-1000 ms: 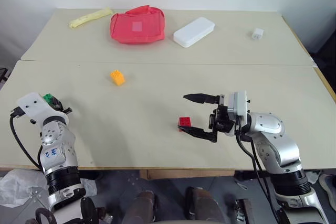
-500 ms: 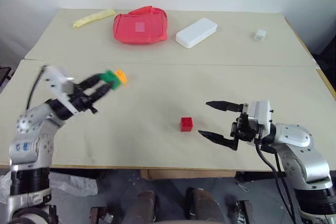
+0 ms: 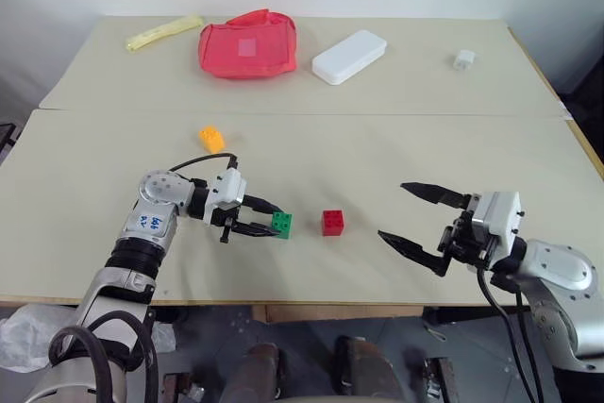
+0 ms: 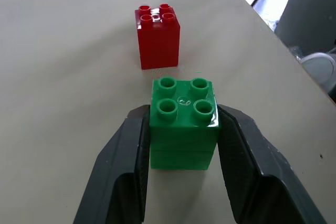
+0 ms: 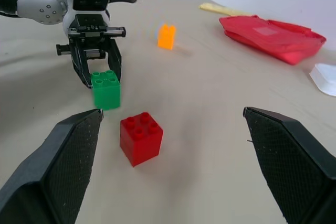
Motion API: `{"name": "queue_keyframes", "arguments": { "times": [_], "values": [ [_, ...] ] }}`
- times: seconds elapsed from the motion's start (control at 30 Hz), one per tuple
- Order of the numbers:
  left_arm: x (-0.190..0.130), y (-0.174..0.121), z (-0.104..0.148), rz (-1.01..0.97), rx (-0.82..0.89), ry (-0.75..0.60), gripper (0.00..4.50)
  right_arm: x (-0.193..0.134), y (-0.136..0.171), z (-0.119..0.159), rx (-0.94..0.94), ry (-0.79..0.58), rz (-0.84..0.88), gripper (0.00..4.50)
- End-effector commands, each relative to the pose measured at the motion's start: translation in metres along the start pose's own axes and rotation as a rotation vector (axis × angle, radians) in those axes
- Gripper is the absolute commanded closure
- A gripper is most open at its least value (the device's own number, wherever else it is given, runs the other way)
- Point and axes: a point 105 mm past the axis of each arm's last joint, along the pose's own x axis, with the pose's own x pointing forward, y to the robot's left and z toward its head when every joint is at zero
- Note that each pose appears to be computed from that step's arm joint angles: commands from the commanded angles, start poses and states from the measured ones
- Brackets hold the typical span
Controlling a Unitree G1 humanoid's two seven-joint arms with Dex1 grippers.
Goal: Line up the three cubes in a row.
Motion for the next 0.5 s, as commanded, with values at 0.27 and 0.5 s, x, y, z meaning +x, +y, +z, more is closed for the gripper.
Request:
{"name": "queue_keyframes", "arguments": {
  "times": [0.27, 0.5],
  "values": [
    [-0.001, 0.008, -0.005, 0.046, 0.021, 0.018, 3.02, -0.003, 0.002, 0.012, -0.054, -0.017, -0.017, 0.0],
    [-0.008, -0.001, -0.005, 0.053, -0.008, 0.005, 3.02, -0.006, 0.006, 0.003, -0.033, 0.01, 0.055, 0.0]
  ]
}}
